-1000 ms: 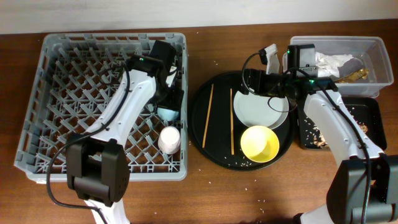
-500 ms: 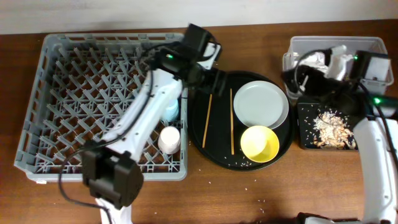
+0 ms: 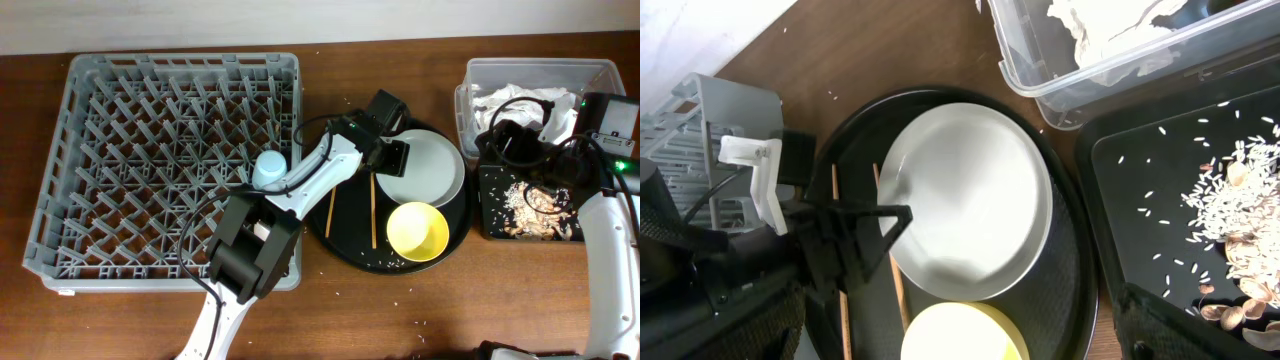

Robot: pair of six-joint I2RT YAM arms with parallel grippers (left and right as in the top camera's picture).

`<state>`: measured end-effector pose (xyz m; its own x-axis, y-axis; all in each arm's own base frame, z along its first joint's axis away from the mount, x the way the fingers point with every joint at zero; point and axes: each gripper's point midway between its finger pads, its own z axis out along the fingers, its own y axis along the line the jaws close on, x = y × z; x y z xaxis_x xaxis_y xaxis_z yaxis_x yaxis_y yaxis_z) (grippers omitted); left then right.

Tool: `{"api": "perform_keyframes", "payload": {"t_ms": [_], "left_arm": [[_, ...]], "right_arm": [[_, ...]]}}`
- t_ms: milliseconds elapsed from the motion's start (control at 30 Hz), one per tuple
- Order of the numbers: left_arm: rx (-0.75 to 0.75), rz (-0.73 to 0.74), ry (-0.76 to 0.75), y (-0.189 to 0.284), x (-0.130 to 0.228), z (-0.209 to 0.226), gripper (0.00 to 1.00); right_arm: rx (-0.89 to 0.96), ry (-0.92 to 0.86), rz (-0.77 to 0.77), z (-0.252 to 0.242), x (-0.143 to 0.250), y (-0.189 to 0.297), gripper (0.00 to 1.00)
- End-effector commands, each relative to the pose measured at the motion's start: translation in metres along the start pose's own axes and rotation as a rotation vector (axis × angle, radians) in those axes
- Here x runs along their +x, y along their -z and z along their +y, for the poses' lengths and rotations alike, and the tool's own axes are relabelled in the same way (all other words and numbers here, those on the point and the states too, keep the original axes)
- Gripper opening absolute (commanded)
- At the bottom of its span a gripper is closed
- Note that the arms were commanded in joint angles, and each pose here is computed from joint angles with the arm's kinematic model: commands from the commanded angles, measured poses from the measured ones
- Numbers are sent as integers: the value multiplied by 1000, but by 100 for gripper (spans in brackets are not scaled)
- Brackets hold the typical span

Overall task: Sort waste into correct bins and load items into the dishwasher rack
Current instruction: 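Grasp the white plate with the left gripper and stand it in the rack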

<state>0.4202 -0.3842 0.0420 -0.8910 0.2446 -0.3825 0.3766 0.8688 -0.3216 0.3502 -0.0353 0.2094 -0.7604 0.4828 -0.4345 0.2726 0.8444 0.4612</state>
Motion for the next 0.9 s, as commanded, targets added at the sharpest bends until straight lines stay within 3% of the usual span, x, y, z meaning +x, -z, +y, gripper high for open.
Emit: {"api": "perform_keyframes", "payload": {"t_ms": [0,467,667,733,867], "left_arm": [[-81,-27,14,-4,-2,9,61],[-157,-22,-22,-24,12,7,52],[-156,-22,-22,-27,12,8,29],[-156,-22,-22,-27,12,8,3],[-152,-49,-30,-5,-9,2,1]], "right_arm": [[18,-1,-2,-4,-1,-1,99],[23,3,5,-5,1,-1,99],[28,1,10,-6,2,-1,99],[29,1,10,-6,2,-1,99],[29,1,9,-6,2,-1,98]]}}
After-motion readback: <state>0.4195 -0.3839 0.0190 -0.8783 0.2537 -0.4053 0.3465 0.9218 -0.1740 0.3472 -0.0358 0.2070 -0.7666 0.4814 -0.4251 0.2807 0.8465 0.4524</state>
